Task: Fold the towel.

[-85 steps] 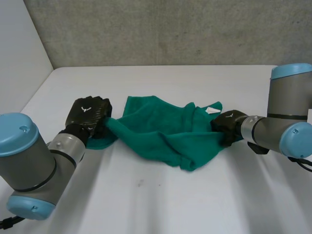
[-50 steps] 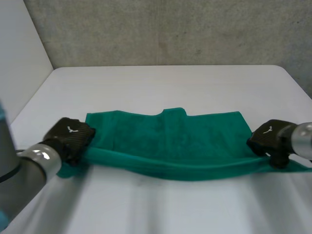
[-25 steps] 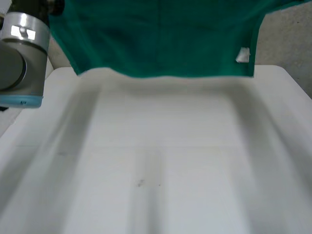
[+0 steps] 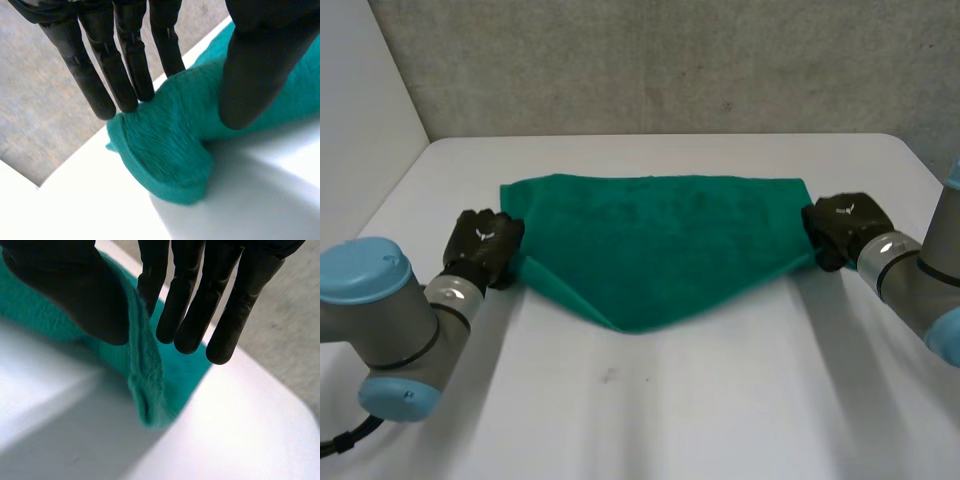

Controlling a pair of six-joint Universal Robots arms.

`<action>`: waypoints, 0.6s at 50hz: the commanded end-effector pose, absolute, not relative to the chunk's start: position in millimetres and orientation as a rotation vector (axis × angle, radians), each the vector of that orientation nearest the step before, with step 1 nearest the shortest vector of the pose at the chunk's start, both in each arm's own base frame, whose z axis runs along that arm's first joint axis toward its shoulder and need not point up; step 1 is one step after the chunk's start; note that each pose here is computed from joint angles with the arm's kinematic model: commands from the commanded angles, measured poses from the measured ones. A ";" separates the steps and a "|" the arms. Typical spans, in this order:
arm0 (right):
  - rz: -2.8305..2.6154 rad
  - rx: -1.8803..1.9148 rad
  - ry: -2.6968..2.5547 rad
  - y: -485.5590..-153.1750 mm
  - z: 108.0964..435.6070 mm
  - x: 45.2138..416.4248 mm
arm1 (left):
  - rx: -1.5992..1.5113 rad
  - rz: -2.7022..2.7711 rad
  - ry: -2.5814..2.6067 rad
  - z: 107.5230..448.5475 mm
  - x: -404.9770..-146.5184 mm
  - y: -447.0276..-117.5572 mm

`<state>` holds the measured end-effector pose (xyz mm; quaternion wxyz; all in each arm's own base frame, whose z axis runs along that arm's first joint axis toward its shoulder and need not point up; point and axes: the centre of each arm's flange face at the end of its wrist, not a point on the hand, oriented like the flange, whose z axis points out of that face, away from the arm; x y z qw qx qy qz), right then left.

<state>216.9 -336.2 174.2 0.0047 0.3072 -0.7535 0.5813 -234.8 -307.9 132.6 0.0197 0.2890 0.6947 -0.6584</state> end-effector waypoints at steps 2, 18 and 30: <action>1.740 0.965 -2.427 -327.8 170.5 210.8 | 0.879 -1.972 2.209 126.8 -223.0 -301.9; 1.643 0.955 -2.431 -327.6 159.4 189.8 | 0.774 -1.907 2.237 123.1 -195.7 -318.9; 1.630 0.959 -2.443 -324.5 155.3 189.6 | 0.796 -1.925 2.234 137.8 -198.3 -307.1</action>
